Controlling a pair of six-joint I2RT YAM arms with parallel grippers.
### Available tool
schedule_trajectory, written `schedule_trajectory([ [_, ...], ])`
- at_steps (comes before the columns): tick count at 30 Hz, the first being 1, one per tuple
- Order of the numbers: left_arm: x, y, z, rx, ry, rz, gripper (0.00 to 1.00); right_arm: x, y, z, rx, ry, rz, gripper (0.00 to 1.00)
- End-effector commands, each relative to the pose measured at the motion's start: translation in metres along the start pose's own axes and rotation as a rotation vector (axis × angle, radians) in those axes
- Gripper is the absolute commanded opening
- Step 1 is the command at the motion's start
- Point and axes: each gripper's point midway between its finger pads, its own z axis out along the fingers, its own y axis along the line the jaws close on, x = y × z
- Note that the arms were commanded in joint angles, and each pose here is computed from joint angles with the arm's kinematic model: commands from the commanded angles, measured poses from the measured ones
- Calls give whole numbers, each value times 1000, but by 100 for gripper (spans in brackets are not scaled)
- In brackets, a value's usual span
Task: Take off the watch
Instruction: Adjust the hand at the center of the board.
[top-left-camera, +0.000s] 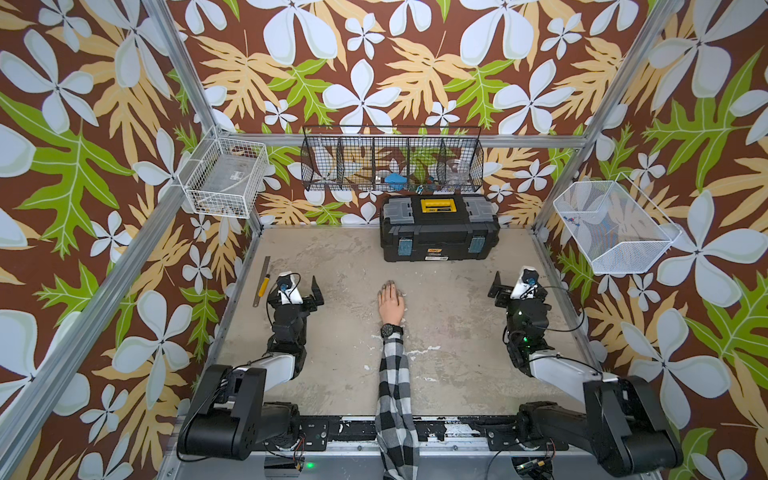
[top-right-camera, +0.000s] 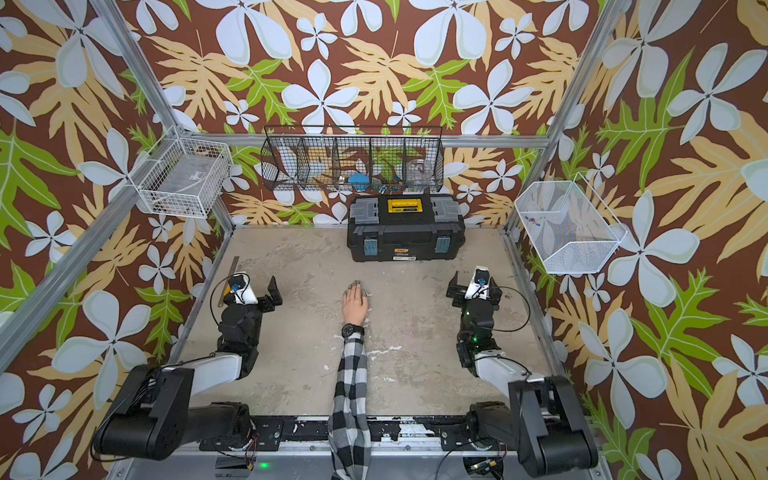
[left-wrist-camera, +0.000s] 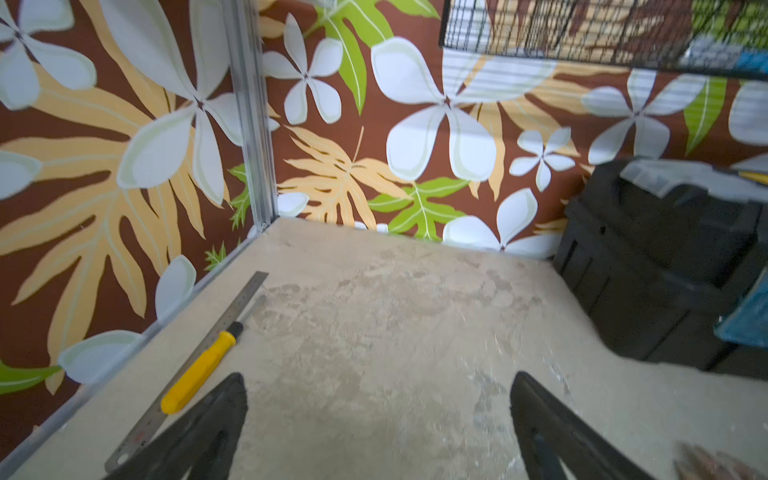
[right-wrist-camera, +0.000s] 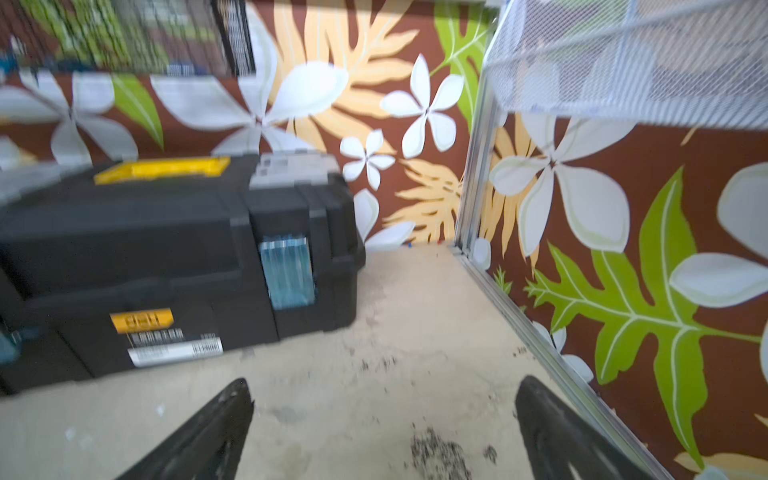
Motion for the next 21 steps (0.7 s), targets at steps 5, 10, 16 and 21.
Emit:
schedule_trajectory([
  [5,-7,-13,-1,-7,210,-168,94,12,18,-19,-112,238,309,100],
  [10,-23,-57,-20,180,360,-375,91,13,61,-38,-359,380,334,100],
  [16,5,-113,-72,296,649,-414,85,40,105,-68,-562,583,359,95],
  [21,47,-157,-134,332,841,-380,78,67,135,-90,-647,733,395,90],
])
